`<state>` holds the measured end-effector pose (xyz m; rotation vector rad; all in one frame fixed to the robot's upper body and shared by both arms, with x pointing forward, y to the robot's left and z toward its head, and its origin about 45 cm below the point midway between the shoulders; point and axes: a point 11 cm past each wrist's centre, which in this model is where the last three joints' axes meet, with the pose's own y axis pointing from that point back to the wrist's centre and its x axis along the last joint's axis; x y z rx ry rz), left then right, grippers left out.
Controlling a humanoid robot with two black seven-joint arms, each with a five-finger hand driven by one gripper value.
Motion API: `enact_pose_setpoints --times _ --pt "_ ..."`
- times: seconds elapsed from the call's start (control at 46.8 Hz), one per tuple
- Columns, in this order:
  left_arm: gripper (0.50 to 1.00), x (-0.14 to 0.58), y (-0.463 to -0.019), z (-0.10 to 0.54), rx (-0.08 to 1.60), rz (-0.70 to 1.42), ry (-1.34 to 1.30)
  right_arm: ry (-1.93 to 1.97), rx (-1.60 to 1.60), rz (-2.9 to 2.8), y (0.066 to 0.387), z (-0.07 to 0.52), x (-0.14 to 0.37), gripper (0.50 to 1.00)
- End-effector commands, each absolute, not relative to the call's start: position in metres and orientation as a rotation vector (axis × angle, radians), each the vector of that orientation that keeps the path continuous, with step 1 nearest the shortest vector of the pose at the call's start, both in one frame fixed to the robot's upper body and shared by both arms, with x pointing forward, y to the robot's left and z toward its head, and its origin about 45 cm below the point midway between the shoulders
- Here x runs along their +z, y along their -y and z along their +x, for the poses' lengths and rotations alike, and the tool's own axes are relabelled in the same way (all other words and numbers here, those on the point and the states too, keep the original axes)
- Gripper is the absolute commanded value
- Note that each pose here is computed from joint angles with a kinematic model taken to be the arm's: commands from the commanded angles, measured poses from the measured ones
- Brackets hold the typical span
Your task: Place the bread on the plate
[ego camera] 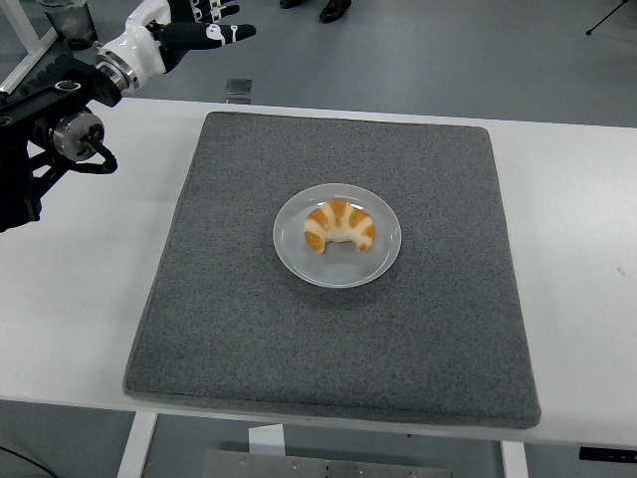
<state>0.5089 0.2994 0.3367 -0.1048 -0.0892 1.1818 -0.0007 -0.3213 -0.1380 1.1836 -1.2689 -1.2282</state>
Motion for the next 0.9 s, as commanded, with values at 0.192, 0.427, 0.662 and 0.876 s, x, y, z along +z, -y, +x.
enact_pose_setpoints --times 0.192,0.427,0.662,0.876 --pt "0.988 0.329 -0.340 0.510 1.227 -0.205 -0.057 1.269 -1.228 1.186 0.321 0.000 -0.138 0.952" --pt "0.988 0.305 -0.344 0.507 1.226 -0.312 -0.222 1.271 -1.228 1.185 0.321 0.000 -0.138 0.954" --pt "0.988 0.278 -0.331 0.503 1.215 -0.286 -0.306 1.270 -1.229 1.184 0.321 -0.001 -0.138 0.952" --pt "0.988 0.275 -0.333 0.501 1.221 -0.281 -0.307 1.267 -1.228 1.186 0.321 -0.001 -0.138 0.952"
